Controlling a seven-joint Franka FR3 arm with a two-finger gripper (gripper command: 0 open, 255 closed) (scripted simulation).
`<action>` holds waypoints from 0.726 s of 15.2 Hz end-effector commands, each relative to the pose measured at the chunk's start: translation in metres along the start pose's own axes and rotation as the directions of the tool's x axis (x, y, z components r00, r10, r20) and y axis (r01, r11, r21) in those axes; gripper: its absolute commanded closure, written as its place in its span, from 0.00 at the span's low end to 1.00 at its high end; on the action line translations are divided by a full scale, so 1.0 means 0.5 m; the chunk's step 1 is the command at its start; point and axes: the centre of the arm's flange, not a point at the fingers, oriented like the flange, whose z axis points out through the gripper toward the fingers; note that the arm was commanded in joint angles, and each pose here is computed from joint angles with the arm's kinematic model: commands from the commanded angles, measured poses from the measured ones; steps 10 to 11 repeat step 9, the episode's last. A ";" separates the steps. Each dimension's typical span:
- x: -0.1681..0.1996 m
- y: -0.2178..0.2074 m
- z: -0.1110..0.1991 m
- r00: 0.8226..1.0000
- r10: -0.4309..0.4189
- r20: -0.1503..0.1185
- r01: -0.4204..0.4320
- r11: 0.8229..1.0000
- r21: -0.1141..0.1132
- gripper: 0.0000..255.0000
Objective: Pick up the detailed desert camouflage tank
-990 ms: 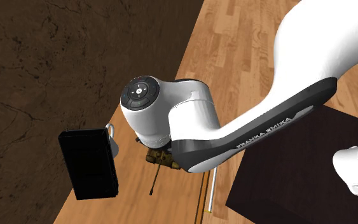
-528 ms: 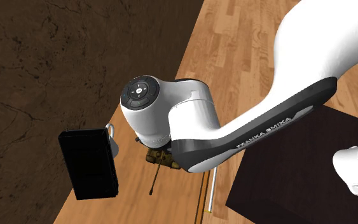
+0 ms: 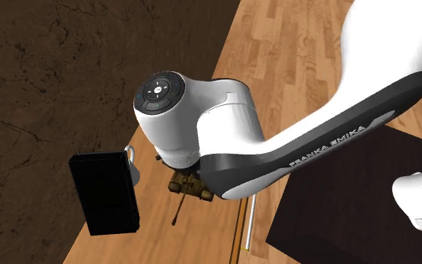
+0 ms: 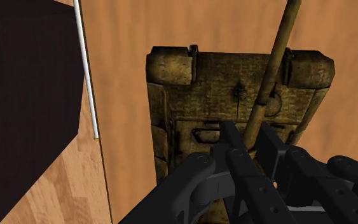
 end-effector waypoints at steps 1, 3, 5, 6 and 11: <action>0.002 0.001 -0.025 1.000 -0.001 0.000 0.001 1.000 0.002 1.00; 0.003 0.002 -0.046 1.000 -0.001 0.000 0.001 1.000 0.002 1.00; 0.004 0.002 -0.067 1.000 -0.001 0.000 0.001 1.000 0.002 1.00; 0.005 0.003 -0.078 1.000 -0.001 0.000 0.001 1.000 0.002 1.00; 0.005 0.003 -0.090 1.000 -0.001 0.000 0.001 1.000 0.002 1.00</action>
